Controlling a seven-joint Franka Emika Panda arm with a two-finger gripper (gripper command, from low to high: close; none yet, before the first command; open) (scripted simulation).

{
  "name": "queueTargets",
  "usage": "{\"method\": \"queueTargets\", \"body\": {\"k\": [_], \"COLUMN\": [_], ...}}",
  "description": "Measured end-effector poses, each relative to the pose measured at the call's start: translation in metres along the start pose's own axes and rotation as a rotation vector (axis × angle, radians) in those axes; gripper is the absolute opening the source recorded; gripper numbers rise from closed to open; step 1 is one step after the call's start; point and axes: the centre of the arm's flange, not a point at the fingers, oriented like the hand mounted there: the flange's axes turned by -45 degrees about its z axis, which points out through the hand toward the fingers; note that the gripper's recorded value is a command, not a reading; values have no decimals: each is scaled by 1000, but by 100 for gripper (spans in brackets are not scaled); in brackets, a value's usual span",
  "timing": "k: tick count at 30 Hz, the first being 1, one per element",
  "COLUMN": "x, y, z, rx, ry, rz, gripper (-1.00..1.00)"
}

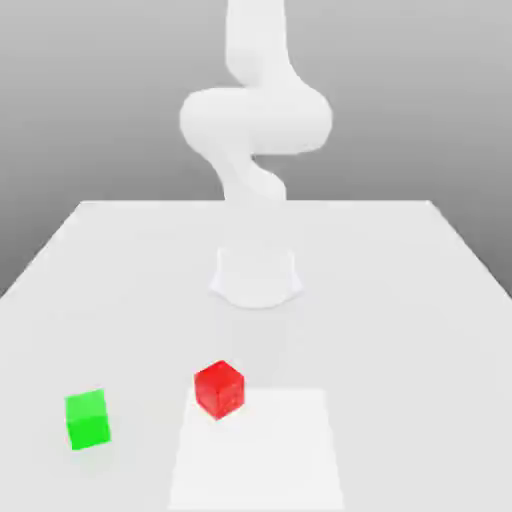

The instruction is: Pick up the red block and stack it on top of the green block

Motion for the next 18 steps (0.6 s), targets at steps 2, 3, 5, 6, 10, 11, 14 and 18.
{"method": "queueTargets", "body": {"k": [2,3,5,6,10,11,14,18], "x": [-18,-29,-54,-69,-137,-157,-226,-320], "y": [10,14,19,22,26,27,27,26], "z": [50,74,118,139,213,229,270,314], "rx": [13,21,38,48,98,114,170,253], "ry": [-73,-110,-181,-217,-362,-399,-518,-659], "rz": [-60,-90,-152,-184,-319,-356,-474,-622], "gripper": [0,0,0,0,0,0,0,0]}}
